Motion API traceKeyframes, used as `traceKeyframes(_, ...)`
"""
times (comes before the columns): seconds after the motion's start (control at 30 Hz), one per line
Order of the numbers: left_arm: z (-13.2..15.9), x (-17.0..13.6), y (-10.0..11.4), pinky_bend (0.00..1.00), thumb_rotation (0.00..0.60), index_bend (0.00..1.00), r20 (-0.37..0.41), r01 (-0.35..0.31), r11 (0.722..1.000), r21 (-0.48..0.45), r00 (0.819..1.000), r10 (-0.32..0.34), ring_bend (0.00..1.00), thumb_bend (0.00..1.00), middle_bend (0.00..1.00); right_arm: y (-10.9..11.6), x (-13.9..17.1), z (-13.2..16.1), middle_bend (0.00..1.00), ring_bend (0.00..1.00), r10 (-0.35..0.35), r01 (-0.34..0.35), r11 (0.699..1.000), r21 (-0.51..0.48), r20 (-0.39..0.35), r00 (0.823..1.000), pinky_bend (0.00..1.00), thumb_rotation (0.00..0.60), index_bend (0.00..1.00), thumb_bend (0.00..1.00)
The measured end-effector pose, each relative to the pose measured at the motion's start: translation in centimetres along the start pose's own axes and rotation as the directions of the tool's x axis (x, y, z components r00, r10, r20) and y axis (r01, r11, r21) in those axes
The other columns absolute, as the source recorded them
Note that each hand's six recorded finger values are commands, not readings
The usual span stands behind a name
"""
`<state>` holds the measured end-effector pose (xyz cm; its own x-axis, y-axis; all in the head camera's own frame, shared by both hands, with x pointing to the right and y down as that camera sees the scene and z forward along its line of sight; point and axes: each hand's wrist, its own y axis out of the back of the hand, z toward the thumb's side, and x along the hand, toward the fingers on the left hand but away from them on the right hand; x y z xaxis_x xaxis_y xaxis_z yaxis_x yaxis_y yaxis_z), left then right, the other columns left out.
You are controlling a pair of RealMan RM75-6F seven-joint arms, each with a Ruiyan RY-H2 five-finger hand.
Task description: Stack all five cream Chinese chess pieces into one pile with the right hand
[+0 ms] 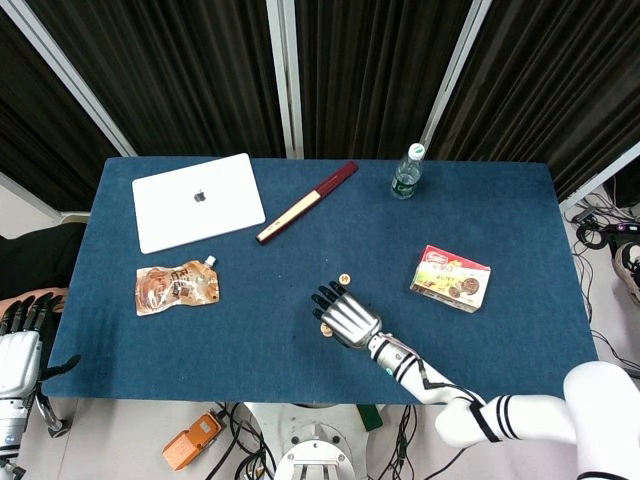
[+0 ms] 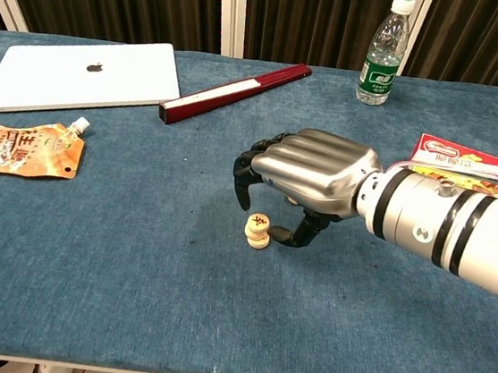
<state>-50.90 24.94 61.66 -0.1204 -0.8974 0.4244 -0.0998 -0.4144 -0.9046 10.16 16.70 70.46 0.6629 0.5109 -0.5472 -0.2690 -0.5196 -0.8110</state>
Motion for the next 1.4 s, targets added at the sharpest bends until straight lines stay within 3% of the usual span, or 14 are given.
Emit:
traceKeyframes(0.17,0.1,0.1,0.0,0.0,0.6,0.11,0.003,0.0,1.0,0.001,1.0,0.0,0.05,0.0,0.09,0.6,0.4,-0.9,0.24,0.18,-0.02,0.021,1.0,-0.012,0.022,1.0,0.19,0.6,0.37,0.42)
traceKeyframes(0.33,0.3,0.2,0.0,0.0,0.6,0.12,0.007,0.0,1.0,0.001,1.0,0.0,0.05,0.0,0.09,1.3,0.2,-3.3,0.24,0.18,-0.035,0.039,0.999,-0.034,0.092,0.995,0.19,0.6,0.42,0.42)
traceKeyframes(0.6,0.5,0.2,0.2,0.0,0.6,0.12,0.01,-0.001,1.0,0.006,1.0,0.001,0.05,0.0,0.09,0.0,-1.5,-5.8,0.24,0.18,0.015,-0.011,1.0,-0.023,0.166,0.986,0.19,0.6,0.46,0.42)
traceKeyframes(1.17,0.1,-0.1,0.1,0.0,0.6,0.12,-0.003,0.003,1.0,0.005,1.0,-0.003,0.05,0.0,0.09,-1.1,-2.6,-6.1,0.24,0.18,0.042,-0.042,0.999,-0.002,0.188,0.981,0.2,0.6,0.49,0.44)
traceKeyframes(1.4,0.1,-0.1,0.1,0.0,0.6,0.12,0.0,0.003,1.0,0.006,1.0,-0.003,0.05,0.0,0.09,-1.5,-2.6,-6.1,0.24,0.19,0.05,-0.049,0.999,-0.011,0.187,0.981,0.2,0.6,0.55,0.52)
